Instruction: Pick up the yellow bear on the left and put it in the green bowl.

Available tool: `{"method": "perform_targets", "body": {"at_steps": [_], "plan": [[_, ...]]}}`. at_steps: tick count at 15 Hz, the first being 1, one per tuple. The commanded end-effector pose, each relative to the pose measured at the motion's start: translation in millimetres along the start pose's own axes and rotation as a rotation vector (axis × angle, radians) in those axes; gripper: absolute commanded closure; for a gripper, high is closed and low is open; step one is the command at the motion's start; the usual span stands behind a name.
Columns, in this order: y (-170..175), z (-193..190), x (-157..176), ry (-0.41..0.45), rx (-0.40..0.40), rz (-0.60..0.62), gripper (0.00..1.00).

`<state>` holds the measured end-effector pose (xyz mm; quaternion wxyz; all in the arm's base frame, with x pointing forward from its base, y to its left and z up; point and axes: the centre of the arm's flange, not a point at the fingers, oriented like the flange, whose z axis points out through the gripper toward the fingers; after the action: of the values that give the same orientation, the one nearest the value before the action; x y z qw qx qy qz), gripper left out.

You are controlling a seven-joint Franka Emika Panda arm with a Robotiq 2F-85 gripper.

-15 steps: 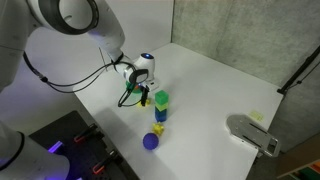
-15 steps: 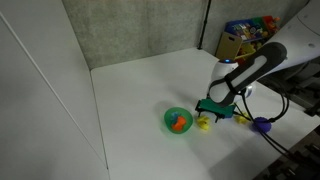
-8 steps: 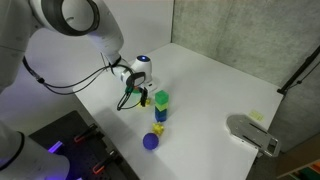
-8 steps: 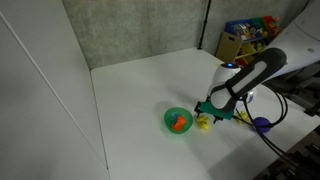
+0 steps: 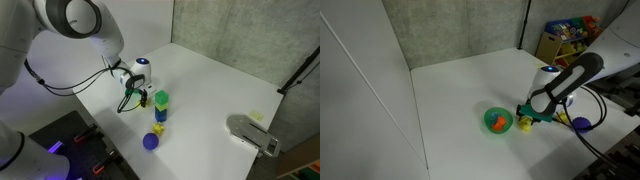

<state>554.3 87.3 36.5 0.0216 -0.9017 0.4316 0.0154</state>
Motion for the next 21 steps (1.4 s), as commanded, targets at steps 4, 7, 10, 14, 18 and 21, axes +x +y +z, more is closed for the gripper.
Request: {"method": "perform_targets", "body": {"at_steps": [4,7,10,14,18,21], "plan": [[-3.1,-29.7,2.4,0.028,0.021,-0.02,0.69],[-16.4,-64.8,2.1,0.072,0.04,-0.031,0.73],[-33.5,-97.8,-2.9,0.121,0.066,-0.056,0.77],[-55.5,-136.4,-23.5,0.156,0.115,-0.123,0.79],[-77.1,-147.0,-56.5,0.135,0.13,-0.212,0.8],[-88.5,-150.5,-78.4,0.115,0.123,-0.272,0.81]]}}
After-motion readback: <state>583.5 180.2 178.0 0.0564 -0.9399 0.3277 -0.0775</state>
